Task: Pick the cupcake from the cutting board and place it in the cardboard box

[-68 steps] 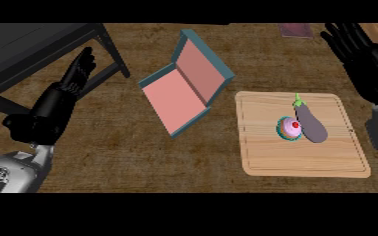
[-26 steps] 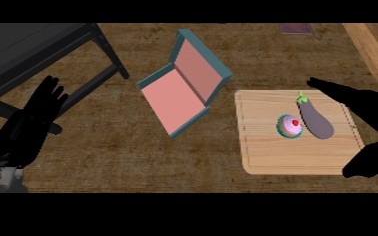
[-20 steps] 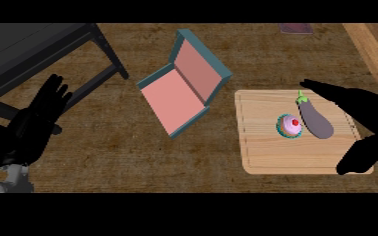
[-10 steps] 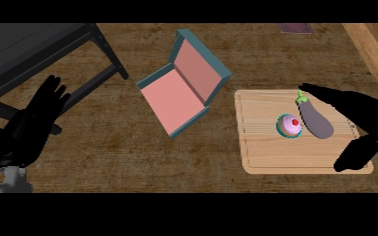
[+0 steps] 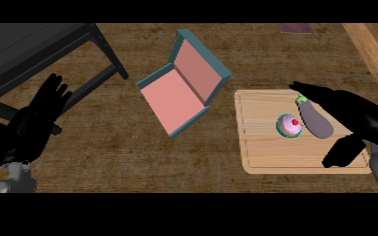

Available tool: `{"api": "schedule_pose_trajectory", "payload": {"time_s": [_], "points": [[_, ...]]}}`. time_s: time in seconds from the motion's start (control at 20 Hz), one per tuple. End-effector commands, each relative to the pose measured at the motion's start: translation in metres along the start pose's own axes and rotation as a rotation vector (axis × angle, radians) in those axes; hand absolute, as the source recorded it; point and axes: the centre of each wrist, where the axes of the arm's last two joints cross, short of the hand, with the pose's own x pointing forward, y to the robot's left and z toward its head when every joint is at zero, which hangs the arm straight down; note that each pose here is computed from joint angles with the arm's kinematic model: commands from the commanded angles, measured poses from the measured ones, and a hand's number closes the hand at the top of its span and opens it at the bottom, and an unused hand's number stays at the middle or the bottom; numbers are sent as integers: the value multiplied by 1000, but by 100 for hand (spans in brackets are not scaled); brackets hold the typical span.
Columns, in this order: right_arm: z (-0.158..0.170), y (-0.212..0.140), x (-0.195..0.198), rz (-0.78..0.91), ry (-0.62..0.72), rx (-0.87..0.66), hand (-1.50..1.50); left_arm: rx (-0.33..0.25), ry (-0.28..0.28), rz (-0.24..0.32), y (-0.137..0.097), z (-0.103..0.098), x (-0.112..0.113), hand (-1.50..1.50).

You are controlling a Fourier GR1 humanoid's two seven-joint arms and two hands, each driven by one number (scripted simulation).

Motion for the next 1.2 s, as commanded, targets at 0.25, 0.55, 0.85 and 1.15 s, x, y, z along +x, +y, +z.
{"api": "schedule_pose_trajectory", "payload": {"time_s": [0.25,0.55,0.85,1.15], "points": [[-11,4,3,40,34,16,-150,-19,6,-9,-4,3,-20,0],[-20,10,18,48,83,33,-150,-9,-2,-4,-17,-4,9,0],[-30,30,5,68,102,71,-150,-25,5,5,8,10,4,0],[-55,42,13,91,115,88,-150,-2,-5,-10,1,-6,18,0]]}}
